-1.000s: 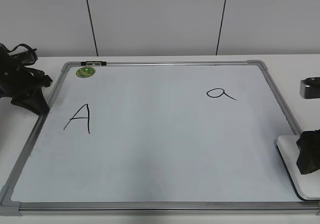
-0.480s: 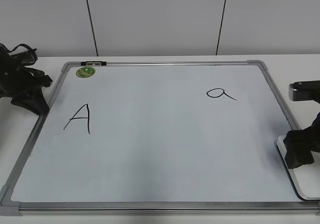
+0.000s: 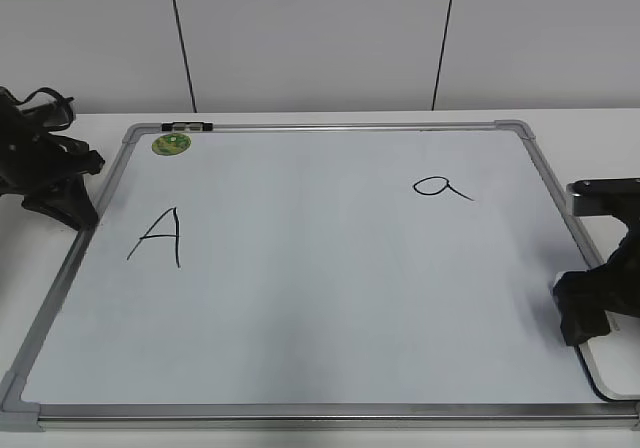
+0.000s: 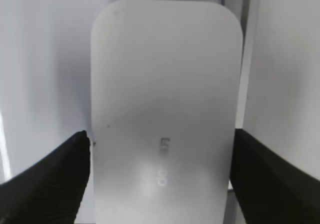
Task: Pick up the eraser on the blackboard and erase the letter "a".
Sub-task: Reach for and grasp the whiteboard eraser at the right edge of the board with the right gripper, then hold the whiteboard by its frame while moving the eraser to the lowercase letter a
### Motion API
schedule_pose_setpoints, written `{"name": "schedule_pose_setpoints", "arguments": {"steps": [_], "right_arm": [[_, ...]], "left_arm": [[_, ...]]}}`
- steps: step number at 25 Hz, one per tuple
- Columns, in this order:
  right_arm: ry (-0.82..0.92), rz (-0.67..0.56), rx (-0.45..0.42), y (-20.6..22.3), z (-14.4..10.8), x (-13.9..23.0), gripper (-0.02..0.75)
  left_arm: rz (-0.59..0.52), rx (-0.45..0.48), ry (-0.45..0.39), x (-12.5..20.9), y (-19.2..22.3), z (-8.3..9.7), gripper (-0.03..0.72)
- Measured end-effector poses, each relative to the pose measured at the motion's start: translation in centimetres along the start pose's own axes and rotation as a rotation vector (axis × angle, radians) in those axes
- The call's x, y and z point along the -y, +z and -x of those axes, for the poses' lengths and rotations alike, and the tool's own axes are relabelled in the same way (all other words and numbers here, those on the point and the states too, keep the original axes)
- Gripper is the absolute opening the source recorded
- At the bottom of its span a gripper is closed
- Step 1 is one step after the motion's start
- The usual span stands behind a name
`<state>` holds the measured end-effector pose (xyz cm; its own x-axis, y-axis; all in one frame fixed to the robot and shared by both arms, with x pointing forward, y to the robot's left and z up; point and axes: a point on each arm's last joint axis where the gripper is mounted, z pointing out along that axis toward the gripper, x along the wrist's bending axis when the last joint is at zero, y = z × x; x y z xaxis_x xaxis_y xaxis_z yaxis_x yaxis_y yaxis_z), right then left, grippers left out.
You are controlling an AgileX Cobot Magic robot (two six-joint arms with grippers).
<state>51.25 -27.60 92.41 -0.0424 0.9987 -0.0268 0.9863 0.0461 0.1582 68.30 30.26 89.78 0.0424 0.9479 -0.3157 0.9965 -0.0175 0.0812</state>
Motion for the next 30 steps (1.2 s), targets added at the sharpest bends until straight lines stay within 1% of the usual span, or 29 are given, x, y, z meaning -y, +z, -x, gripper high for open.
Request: {"name": "schedule_pose_setpoints", "arguments": {"steps": [3,5,7,17,21,25,27,30], "right_arm": [[0.011,0.005,0.000,0.1,0.0,-0.1,0.606],[0.012,0.005,0.002,0.1,0.0,-0.1,0.549],[0.012,0.006,0.004,0.1,0.0,-0.1,0.534],[0.007,-0.028,0.014,-0.7,0.1,-0.7,0.532],[-0.001,-0.002,0.019,-3.0,0.2,-1.4,0.531],[-0.062,0.003,0.022,-5.1,0.1,-2.4,0.531],[-0.089,0.017,0.005,-6.3,-0.2,-3.3,0.531],[-0.110,0.071,-0.013,-8.1,-0.6,-4.8,0.531]], "left_arm": [[0.000,0.000,0.000,0.0,0.0,0.0,0.034],[0.000,-0.001,0.001,0.0,0.0,0.0,0.034],[0.000,-0.001,0.001,0.0,0.0,0.0,0.034],[0.000,-0.001,0.001,0.0,0.0,0.0,0.035],[0.000,-0.002,0.001,0.0,0.0,0.0,0.035],[-0.001,-0.002,0.001,0.0,0.0,0.0,0.036],[-0.002,-0.001,0.001,0.0,0.0,0.0,0.035],[-0.002,-0.001,0.001,0.0,0.0,0.0,0.036]]}}
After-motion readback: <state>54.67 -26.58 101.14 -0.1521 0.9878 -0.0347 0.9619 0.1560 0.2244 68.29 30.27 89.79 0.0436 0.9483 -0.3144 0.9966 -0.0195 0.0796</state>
